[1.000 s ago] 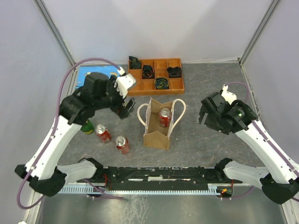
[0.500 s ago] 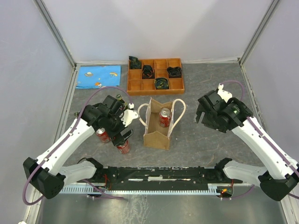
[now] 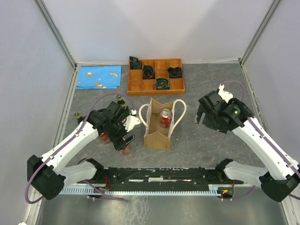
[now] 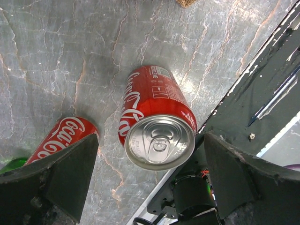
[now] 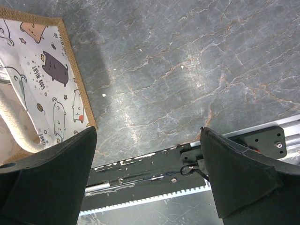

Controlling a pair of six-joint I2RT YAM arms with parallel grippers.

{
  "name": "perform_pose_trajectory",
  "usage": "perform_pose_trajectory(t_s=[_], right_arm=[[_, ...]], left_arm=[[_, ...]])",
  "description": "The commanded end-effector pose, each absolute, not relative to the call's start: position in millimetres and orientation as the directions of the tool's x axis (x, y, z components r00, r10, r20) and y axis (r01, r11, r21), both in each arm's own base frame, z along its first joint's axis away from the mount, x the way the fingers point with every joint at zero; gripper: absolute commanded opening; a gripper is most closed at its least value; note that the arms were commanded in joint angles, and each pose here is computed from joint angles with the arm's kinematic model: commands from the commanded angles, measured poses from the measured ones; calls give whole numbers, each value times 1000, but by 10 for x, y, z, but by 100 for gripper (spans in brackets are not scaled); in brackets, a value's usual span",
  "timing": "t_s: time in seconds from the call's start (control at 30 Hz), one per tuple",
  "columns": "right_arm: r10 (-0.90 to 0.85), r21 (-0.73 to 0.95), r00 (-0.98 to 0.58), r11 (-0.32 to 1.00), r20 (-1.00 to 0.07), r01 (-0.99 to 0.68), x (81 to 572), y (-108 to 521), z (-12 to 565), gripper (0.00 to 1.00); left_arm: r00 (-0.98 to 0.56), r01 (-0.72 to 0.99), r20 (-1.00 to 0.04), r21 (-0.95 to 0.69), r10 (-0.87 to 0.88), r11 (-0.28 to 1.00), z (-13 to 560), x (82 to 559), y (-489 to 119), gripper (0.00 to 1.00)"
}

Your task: Place the beverage into the canvas bag

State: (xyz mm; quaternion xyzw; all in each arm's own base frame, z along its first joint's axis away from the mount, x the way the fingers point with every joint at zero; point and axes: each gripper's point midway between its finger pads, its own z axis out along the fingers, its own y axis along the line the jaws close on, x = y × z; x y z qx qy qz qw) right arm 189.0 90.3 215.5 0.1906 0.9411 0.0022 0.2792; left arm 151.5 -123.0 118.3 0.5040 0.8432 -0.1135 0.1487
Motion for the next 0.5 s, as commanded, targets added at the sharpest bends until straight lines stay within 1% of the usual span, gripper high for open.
perform_pose_trajectory(t_s=[0.0,0.1,0.17,0.3,0.43,0.47], right_arm=[[371,128,-754,923,-542,362,1946,917,2254,99],[368,125,-753,924,-545,361,1957,915,2267,99],[366,122,-754,925,-545,361,1959,915,2262,99],[370,123,-753,923,-544,365,1959,913,2255,99],[374,126,-753,922,-542,367,1962,923,2243,99],[376,128,-753,921,-541,368,1959,923,2241,99]], left_arm=[[-387,908,-395,-5,833,419,1114,1614,-1298,100],[-387,910,-386,-11,837,415,1050,1599,-1298,99],[-386,910,-383,-12,839,414,1025,1590,-1295,96],[-387,912,-370,-19,845,409,967,1557,-1283,79],[-398,909,-361,-36,843,414,912,1510,-1275,67],[-401,907,-363,-31,841,419,913,1524,-1278,62]])
